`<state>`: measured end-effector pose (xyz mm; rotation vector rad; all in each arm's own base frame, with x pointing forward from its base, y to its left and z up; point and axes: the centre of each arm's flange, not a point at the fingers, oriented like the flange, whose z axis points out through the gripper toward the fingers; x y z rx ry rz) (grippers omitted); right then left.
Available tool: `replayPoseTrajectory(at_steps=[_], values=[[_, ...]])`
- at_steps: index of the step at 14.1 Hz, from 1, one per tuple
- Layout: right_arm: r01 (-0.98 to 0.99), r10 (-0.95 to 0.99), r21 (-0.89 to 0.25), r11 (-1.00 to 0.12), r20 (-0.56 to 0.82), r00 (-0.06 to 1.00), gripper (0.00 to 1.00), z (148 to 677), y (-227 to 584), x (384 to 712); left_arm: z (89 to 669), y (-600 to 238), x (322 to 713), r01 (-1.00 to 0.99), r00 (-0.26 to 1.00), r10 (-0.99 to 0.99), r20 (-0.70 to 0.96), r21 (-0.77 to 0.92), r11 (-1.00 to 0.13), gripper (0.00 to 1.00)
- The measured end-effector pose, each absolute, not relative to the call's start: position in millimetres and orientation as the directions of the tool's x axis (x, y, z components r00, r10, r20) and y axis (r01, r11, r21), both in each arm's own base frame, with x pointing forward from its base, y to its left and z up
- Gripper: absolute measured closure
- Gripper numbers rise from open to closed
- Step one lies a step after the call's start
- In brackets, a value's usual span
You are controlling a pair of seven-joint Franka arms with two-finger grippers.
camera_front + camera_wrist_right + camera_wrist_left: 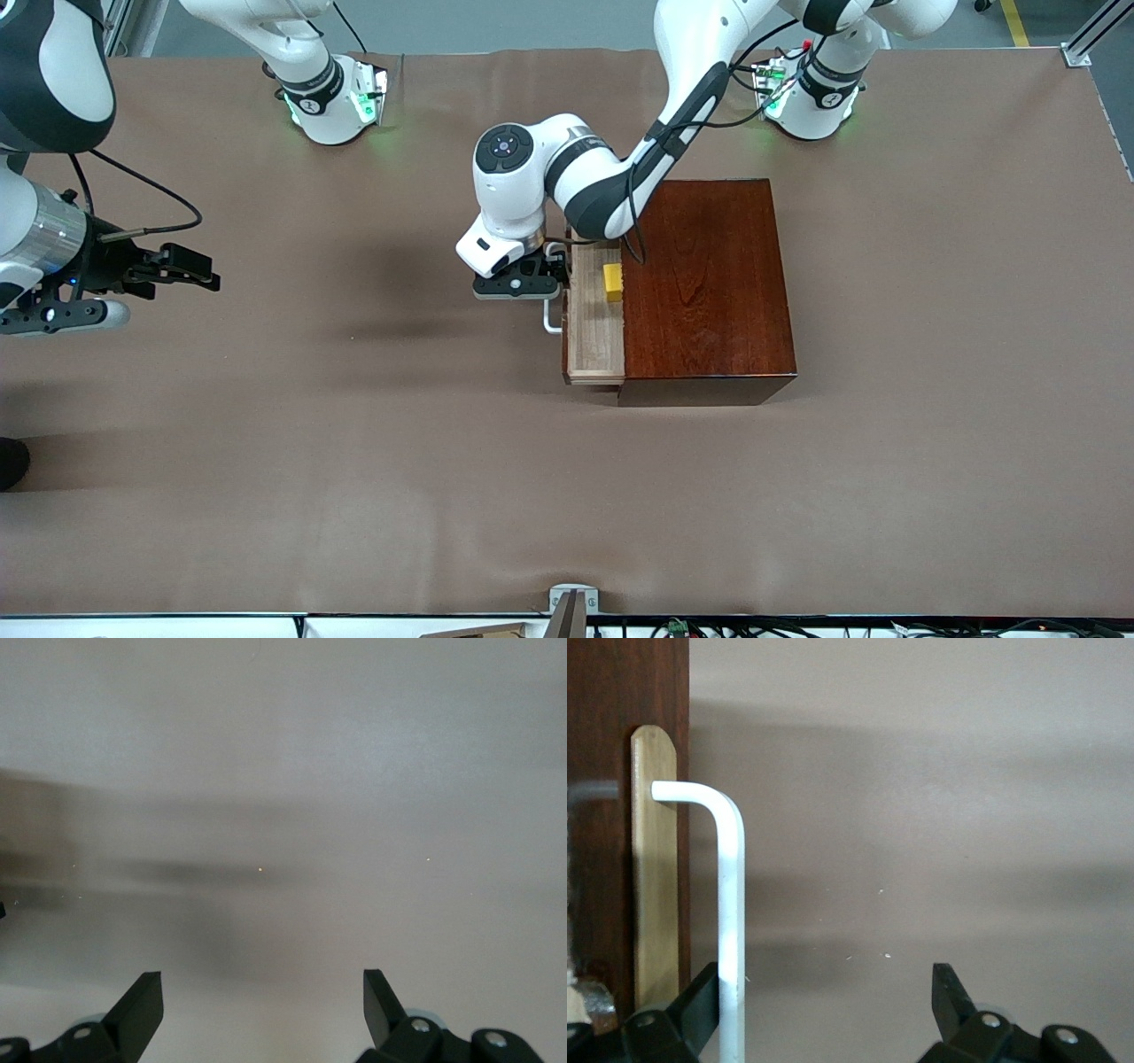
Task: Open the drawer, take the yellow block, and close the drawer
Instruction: 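Pull the drawer handle outward with the left gripper to open the drawer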
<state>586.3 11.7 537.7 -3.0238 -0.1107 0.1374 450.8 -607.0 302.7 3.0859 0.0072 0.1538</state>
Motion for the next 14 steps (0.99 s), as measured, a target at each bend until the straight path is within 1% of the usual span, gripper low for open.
replayPoseTrajectory(at_steps=[4, 8, 14], values=[[0.067, 0.077, -0.115, -0.991, -0.086, 0.993, 0.00, 538, 11, 586, 307, -611, 451, 0.011, 0.995, 0.019, 0.098, 0.089, -0.996, 0.00], [0.066, 0.077, -0.115, -0.991, -0.087, 0.993, 0.00, 537, 11, 587, 314, -621, 448, 0.013, 0.993, 0.031, 0.111, 0.163, -0.987, 0.00], [0.066, 0.077, -0.115, -0.991, -0.089, 0.993, 0.00, 536, 11, 587, 313, -627, 446, 0.007, 0.992, 0.033, 0.123, 0.204, -0.979, 0.00]])
